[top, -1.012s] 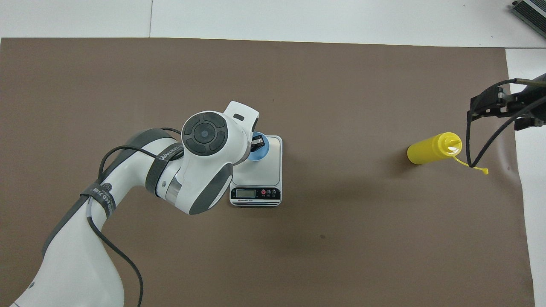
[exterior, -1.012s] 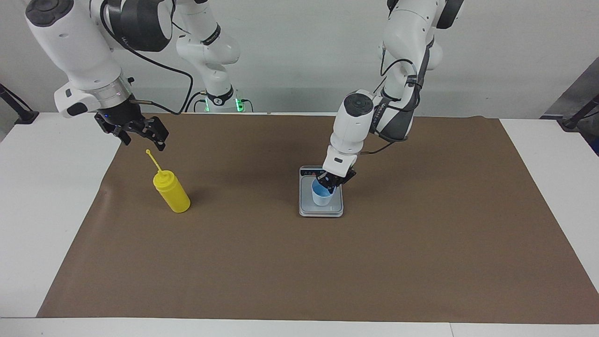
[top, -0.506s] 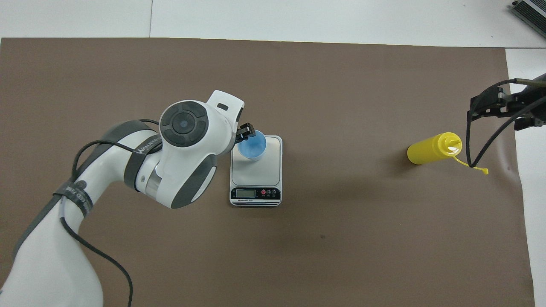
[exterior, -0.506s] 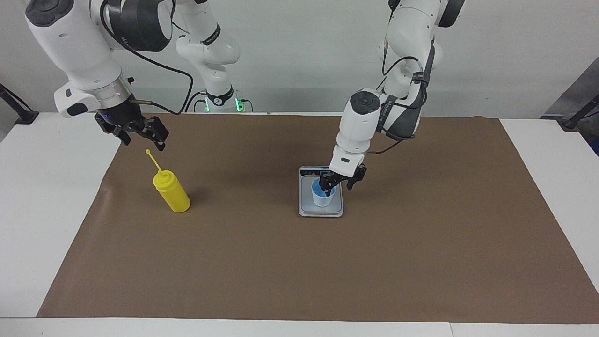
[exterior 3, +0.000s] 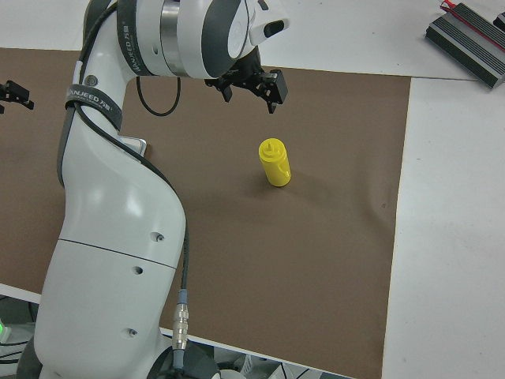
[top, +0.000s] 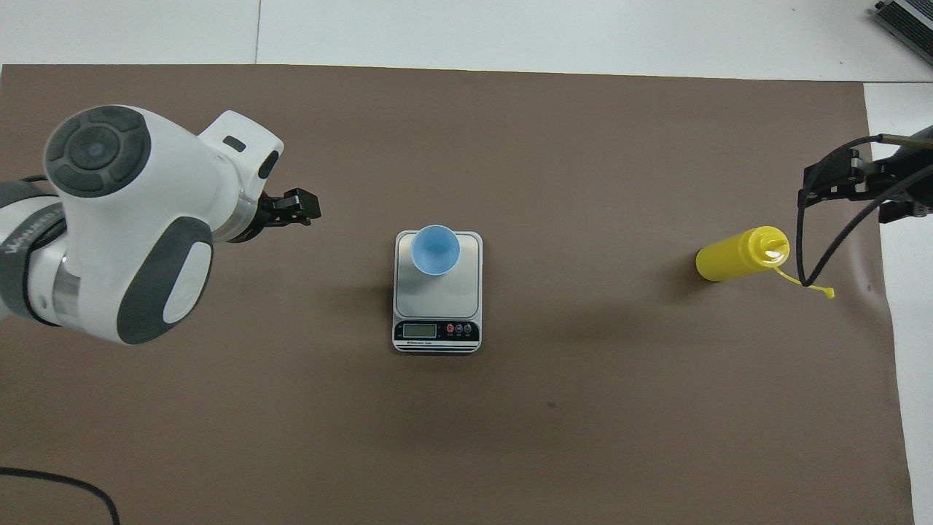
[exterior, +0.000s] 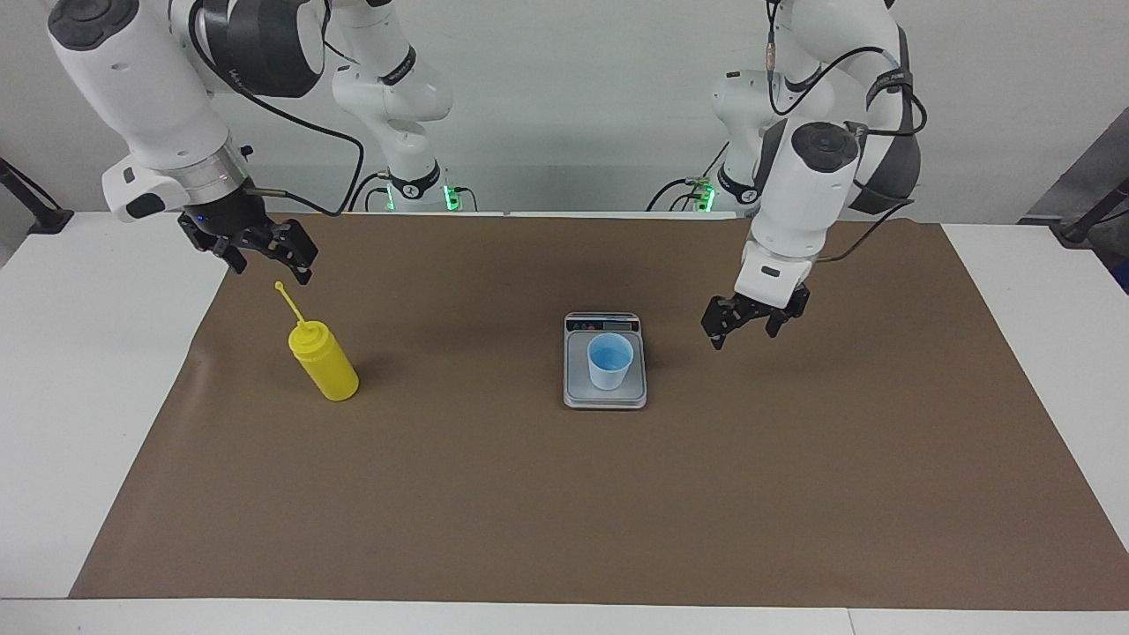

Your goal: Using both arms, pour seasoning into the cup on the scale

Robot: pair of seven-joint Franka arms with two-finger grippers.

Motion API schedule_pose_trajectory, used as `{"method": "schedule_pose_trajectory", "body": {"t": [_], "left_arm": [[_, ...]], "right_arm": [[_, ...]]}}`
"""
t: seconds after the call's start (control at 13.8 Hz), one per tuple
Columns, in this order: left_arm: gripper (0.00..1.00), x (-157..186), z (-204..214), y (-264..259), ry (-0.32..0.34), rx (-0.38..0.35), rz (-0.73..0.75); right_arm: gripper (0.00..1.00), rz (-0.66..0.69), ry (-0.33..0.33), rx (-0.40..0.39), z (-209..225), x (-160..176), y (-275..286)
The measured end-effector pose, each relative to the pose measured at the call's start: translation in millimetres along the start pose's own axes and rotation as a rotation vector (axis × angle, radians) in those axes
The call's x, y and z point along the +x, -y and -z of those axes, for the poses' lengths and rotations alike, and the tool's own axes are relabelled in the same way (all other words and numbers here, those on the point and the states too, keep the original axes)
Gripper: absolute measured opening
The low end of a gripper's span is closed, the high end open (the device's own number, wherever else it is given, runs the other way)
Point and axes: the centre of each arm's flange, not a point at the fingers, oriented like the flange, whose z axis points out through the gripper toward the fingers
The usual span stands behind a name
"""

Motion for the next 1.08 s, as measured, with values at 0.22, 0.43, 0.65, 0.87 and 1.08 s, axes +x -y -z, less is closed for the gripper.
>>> {"method": "schedule_pose_trajectory", "body": {"t": [0.22,0.43,0.65,0.87,1.08], "left_arm": [[1.0,9,22,58,0.03,0.002,-0.136],[1.0,11,48,103,0.053,0.008,-0.242],[1.0,4,97,114,0.042,0.013,-0.251],[1.0,-8,117,113,0.037,0.018,-0.257],[1.0,-11,117,111,0.055,0.02,-0.261]], "right_arm": [[1.0,0.0,0.0,0.0,0,0,0],[1.0,0.0,0.0,0.0,0,0,0],[1.0,0.0,0.0,0.0,0,0,0],[1.0,0.0,0.0,0.0,0,0,0],[1.0,0.0,0.0,0.0,0,0,0]]}}
